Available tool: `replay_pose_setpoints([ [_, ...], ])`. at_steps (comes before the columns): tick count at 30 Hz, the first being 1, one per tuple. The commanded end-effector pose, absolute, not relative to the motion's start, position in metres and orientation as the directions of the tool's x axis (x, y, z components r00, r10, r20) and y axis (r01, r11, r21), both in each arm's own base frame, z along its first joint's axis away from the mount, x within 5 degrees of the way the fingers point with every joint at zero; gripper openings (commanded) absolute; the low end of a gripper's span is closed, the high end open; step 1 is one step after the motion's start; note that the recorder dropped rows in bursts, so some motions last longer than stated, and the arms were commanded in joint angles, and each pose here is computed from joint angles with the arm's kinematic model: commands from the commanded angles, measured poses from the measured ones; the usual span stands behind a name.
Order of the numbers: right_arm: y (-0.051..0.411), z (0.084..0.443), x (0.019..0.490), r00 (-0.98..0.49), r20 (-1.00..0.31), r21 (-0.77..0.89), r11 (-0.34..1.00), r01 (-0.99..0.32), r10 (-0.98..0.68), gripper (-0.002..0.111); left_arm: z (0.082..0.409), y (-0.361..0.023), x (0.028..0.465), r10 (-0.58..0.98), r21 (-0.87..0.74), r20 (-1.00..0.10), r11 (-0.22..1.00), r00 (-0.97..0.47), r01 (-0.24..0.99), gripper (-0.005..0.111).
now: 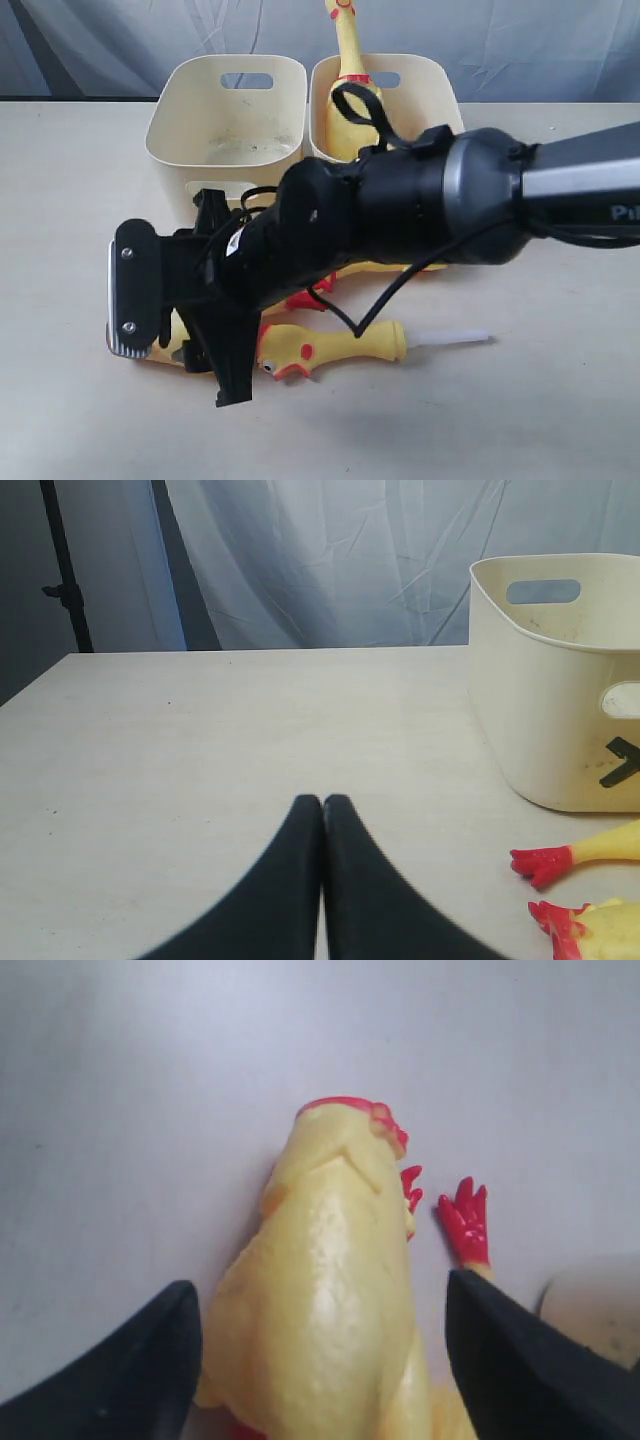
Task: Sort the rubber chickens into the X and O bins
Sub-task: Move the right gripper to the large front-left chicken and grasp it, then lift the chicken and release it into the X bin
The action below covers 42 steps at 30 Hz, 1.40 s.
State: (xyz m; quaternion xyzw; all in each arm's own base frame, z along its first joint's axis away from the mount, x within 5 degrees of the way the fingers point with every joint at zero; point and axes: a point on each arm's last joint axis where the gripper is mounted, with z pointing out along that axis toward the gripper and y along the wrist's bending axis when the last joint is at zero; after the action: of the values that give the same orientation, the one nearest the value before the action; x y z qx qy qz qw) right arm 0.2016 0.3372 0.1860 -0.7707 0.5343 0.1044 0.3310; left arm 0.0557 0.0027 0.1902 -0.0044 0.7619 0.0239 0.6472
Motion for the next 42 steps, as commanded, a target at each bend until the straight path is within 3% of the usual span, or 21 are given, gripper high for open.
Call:
replay_pose_setpoints([
  [1,0.341,0.166,0.202,0.407,-0.488,-0.392,-0.223,-0.893,-0.772,0.065,0.192,0.003,0.055,0.022,0.027,-0.988,0.999,-0.151,-0.035,0.000],
  [10,0.344,0.129,0.207,0.388,-0.446,-0.361,-0.235,-0.903,-0.807,0.062,0.192,0.003,0.055,0.022,0.027,-0.988,0.999,-0.151,-0.035,0.000],
  [12,0.344,0.128,0.208,0.394,-0.441,-0.370,-0.236,-0.899,-0.807,0.047,0.192,0.003,0.055,0.022,0.027,-0.988,0.999,-0.151,-0.035,0.000],
  [15,0.344,0.128,0.208,0.419,-0.424,-0.383,-0.260,-0.886,-0.803,0.002,0.192,0.003,0.055,0.022,0.027,-0.988,0.999,-0.151,-0.035,0.000],
  [19,0.345,0.131,0.206,0.452,-0.411,-0.408,-0.284,-0.868,-0.792,-0.001,0.192,0.003,0.055,0.022,0.027,-0.988,0.999,-0.151,-0.035,0.000],
  [23,0.357,0.165,0.193,0.547,-0.419,-0.547,-0.279,-0.789,-0.725,-0.001,0.192,0.003,0.055,0.022,0.027,-0.988,0.999,-0.151,-0.035,0.000],
  [30,0.361,0.257,0.178,0.644,-0.490,-0.793,-0.007,-0.610,-0.588,-0.001,0.192,0.003,0.055,0.022,0.027,-0.988,0.999,-0.151,-0.035,0.000],
  [36,0.337,0.300,0.220,0.611,-0.521,-0.853,0.347,-0.389,-0.596,-0.001,0.192,0.003,0.055,0.022,0.027,-0.988,0.999,-0.151,-0.035,0.000],
  [42,0.312,0.293,0.293,0.476,-0.543,-0.826,0.339,-0.451,-0.692,-0.001,0.192,0.003,0.055,0.022,0.027,-0.988,0.999,-0.151,-0.035,0.000],
])
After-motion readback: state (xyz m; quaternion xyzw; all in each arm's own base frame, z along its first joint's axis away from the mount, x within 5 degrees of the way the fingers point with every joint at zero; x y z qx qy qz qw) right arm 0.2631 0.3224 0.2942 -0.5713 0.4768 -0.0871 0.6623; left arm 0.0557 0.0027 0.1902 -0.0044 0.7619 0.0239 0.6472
